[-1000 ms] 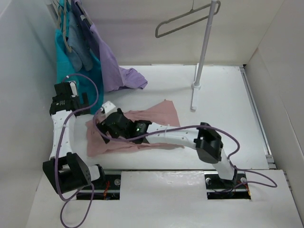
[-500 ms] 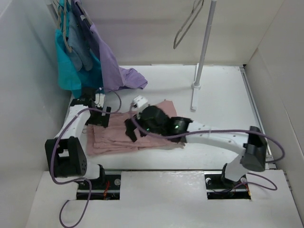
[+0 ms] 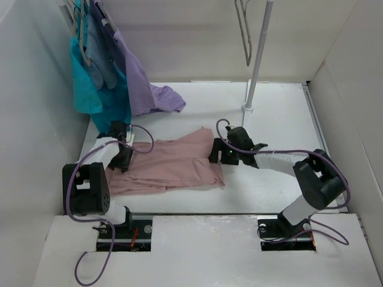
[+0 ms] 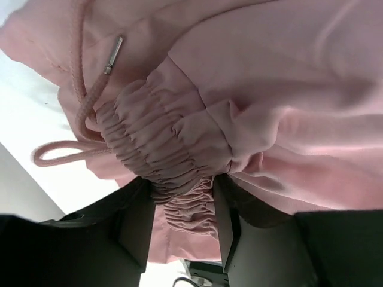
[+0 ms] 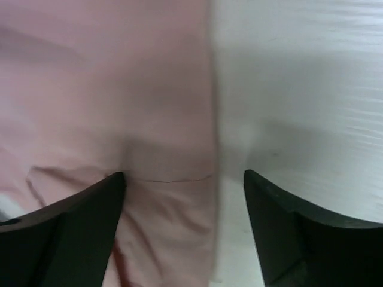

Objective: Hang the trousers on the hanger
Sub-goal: Fold the trousers at the center of the board.

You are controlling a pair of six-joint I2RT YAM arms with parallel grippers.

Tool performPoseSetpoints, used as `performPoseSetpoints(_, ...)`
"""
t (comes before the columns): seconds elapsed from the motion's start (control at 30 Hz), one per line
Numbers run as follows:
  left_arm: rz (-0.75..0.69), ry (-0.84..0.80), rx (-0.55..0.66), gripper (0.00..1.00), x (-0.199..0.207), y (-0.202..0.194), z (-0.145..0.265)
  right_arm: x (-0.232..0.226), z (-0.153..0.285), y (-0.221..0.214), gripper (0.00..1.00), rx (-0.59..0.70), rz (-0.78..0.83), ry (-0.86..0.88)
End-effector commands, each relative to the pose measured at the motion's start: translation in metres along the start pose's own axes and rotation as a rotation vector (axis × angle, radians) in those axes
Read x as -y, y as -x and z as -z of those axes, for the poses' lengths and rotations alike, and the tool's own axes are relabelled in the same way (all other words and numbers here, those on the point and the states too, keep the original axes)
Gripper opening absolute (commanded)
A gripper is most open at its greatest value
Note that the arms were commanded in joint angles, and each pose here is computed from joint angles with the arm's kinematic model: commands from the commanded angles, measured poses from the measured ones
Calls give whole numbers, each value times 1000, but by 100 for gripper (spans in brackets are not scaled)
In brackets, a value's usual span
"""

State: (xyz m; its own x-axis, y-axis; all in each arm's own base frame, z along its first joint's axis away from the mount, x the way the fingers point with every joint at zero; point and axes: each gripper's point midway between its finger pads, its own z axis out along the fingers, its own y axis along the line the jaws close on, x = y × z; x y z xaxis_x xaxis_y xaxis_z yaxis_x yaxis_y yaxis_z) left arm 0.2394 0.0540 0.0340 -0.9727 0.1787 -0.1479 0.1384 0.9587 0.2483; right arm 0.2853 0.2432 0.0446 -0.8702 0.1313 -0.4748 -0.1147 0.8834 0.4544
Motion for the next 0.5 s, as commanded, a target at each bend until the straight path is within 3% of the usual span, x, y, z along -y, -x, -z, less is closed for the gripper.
performPoseSetpoints(0.0,-48,-6,76,36,4,4,12,-31,-9,-23,81,-74,-14,227)
performPoseSetpoints(0.13,-73,-3,97,28,5,2,13,-37,-4,-30,55,-63,-21,305)
performPoseSetpoints(0.2,-76,-6,83,21,8,-7,10,-27,-3,-27,34,-54,-75,332)
performPoseSetpoints(0.3,-91,8,99,21,4,-2,10,1,1,-24,0,-45,-166,313)
performPoseSetpoints(0.47,-151,-50,158,22,21,19,26,57,31,-3,0,87,-319,241)
